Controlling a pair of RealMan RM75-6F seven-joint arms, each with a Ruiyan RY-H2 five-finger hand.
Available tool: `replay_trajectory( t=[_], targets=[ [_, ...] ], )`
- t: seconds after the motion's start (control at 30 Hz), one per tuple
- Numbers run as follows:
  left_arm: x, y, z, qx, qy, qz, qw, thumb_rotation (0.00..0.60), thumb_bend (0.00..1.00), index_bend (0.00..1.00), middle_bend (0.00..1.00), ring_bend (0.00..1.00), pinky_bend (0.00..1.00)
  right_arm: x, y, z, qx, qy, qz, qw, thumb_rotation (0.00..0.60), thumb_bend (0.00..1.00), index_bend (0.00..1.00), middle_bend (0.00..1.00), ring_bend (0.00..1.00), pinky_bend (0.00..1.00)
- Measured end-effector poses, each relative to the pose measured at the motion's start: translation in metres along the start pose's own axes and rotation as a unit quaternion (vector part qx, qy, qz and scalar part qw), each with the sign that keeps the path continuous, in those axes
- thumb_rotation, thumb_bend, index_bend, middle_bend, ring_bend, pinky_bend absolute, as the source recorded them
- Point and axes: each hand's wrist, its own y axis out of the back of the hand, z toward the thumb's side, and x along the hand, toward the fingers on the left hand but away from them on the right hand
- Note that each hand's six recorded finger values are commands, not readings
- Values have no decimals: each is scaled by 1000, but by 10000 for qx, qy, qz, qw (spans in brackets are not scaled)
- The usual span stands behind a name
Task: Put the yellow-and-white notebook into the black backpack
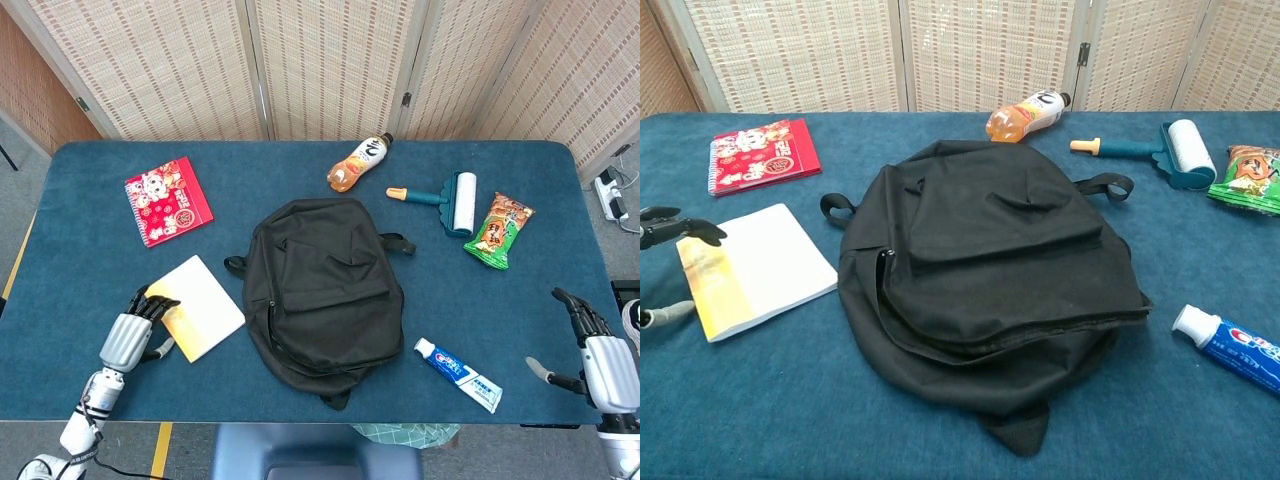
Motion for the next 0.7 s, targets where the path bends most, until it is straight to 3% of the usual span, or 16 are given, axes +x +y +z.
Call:
replay_trajectory(
  t=[0.3,0.7],
  targets=[
    [22,1,20,-782,-137,162,9967,600,380,278,315,244,56,0,1,-1,-36,7,-38,10000,600,186,81,175,130,196],
    [53,8,41,-1159,-299,293,9924,600,454,314,365,292,84,1,3,-3,-52,-13,-87,9999,600,185,81,175,129,196]
  ],
)
